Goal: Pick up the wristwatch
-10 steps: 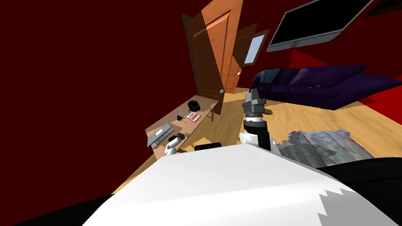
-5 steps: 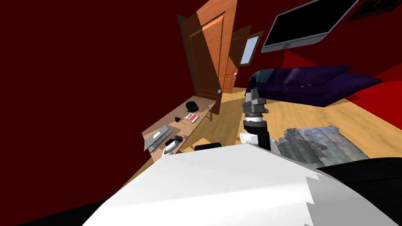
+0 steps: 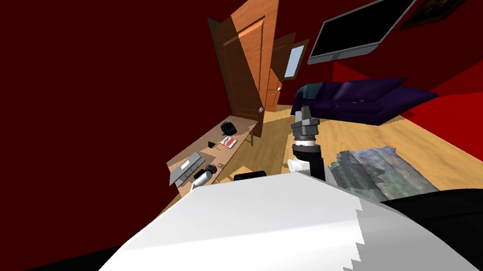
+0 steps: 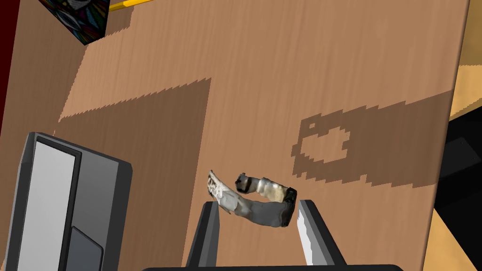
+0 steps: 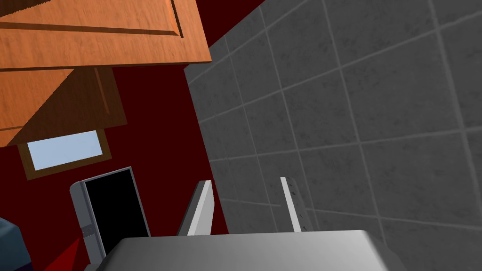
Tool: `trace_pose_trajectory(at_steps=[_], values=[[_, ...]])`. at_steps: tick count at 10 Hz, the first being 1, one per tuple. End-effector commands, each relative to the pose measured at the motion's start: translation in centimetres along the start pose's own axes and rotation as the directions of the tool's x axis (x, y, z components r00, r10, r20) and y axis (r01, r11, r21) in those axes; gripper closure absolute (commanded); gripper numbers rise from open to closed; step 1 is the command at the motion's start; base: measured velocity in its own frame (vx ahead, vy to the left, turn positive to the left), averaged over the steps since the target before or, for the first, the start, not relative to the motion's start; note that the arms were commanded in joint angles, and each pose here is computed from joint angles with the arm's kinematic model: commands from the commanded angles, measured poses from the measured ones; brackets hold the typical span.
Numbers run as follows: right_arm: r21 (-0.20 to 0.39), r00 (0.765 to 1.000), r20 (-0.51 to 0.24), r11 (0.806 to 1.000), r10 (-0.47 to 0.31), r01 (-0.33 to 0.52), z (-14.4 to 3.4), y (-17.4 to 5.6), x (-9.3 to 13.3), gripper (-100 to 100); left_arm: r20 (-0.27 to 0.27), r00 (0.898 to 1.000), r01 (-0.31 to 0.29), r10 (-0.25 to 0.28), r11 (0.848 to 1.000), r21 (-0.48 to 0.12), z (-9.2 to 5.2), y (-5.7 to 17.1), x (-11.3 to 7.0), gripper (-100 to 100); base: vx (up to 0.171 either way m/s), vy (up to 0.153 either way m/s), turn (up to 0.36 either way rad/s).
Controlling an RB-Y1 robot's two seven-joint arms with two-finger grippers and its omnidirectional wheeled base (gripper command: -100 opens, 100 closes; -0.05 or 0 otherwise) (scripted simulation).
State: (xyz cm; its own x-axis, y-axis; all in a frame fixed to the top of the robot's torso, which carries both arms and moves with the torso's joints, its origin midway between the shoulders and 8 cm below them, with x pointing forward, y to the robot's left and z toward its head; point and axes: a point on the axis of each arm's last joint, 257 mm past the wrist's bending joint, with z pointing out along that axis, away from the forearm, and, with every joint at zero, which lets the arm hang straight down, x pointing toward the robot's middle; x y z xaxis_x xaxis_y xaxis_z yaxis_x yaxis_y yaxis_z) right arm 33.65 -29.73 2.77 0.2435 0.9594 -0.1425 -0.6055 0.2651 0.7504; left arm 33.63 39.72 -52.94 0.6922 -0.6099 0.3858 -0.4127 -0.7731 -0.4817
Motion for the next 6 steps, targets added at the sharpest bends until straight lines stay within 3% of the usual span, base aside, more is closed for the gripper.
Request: trace_pose_trajectory(at_steps=[1, 2, 3, 4, 6], values=[[0.000, 1.000, 0.000, 1.000, 0.000, 0.000, 0.0, 0.0, 0.0, 0, 0.026, 0.999, 0.023, -0.023, 1.000, 0.001, -1.1, -0.1, -2.2, 100, 0.023, -0.010, -0.299], [0.000, 1.000, 0.000, 1.000, 0.000, 0.000, 0.0, 0.0, 0.0, 0, 0.035, 0.999, 0.020, -0.020, 1.000, 0.013, -1.9, -0.3, -3.2, 100, 0.026, -0.004, -0.174], [0.000, 1.000, 0.000, 1.000, 0.000, 0.000, 0.0, 0.0, 0.0, 0, 0.020, 1.000, 0.015, -0.016, 0.999, 0.029, -2.1, -1.2, -2.4, 100, 0.012, -0.002, 0.027], [0.000, 1.000, 0.000, 1.000, 0.000, 0.000, 0.0, 0.0, 0.0, 0, 0.054, 0.998, 0.036, -0.037, 0.999, 0.022, -3.2, -1.0, -5.0, 100, 0.033, -0.018, -0.267], [0.000, 1.000, 0.000, 1.000, 0.000, 0.000, 0.0, 0.0, 0.0, 0, 0.065, 0.997, 0.032, -0.034, 0.999, 0.031, -4.0, -1.0, -6.0, 100, 0.023, -0.003, -0.073]])
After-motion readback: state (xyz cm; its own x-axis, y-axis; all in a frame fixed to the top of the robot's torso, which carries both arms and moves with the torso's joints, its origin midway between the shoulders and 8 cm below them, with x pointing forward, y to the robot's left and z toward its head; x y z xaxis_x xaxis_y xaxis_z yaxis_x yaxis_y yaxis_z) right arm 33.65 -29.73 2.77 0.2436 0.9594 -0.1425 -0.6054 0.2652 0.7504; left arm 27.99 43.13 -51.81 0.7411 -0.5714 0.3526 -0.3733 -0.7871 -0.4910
